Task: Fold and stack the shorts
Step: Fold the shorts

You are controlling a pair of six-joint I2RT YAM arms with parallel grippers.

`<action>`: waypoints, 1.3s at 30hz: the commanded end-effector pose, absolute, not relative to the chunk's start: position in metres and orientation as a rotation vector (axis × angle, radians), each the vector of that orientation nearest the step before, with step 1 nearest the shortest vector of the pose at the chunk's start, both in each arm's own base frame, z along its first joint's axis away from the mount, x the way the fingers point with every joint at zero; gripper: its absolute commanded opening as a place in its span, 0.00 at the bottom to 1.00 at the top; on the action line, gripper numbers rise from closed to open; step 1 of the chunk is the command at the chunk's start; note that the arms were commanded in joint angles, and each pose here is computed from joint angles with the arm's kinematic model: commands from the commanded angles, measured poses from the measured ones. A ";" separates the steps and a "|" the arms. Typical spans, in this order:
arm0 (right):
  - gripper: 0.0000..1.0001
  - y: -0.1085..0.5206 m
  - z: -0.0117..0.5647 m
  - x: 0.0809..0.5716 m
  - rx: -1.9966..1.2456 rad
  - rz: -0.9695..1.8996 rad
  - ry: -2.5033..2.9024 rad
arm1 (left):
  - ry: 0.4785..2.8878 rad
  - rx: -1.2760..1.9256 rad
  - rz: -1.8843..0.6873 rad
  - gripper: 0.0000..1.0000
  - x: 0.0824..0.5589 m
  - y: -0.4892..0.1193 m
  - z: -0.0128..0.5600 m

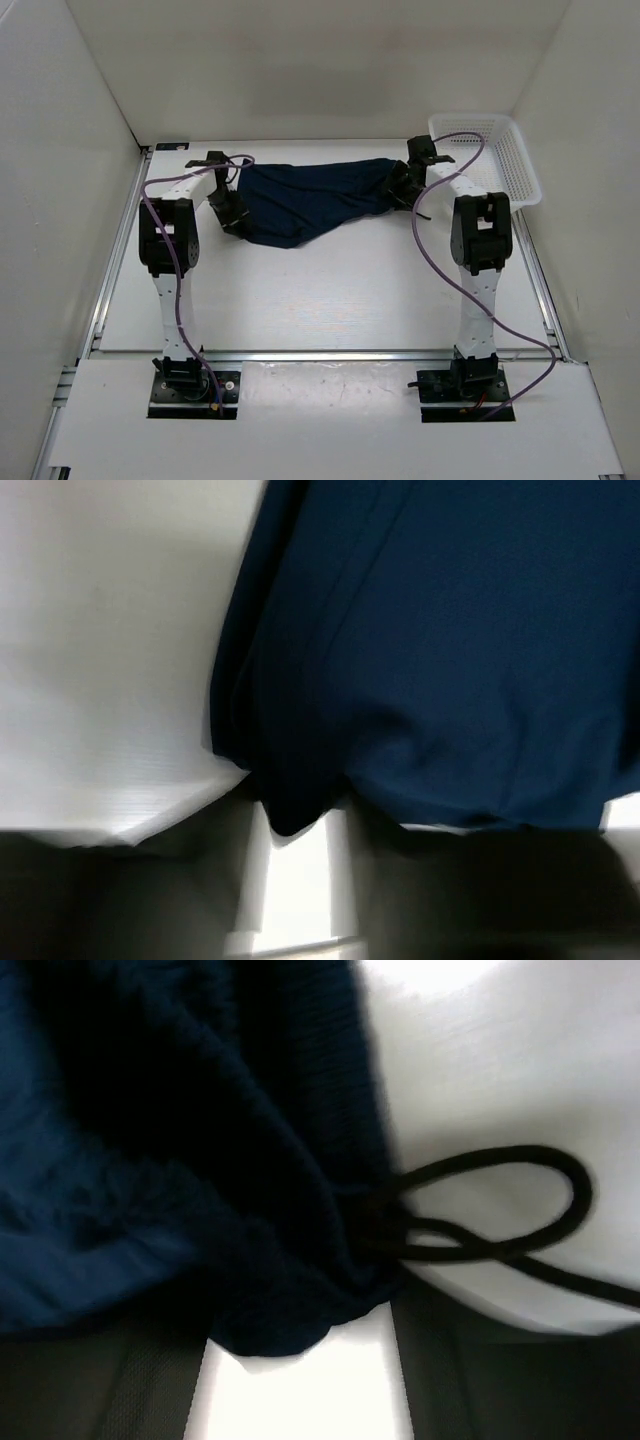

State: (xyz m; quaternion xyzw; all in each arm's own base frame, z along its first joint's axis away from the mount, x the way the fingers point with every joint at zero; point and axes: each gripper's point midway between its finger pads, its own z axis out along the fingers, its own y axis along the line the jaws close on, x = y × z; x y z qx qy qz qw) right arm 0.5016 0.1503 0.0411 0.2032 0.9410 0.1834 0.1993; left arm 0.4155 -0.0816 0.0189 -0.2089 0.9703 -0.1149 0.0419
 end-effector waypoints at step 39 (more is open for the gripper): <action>0.91 0.077 0.115 0.200 0.463 0.110 2.705 | 2.719 -0.641 -0.197 0.85 0.277 -0.043 0.145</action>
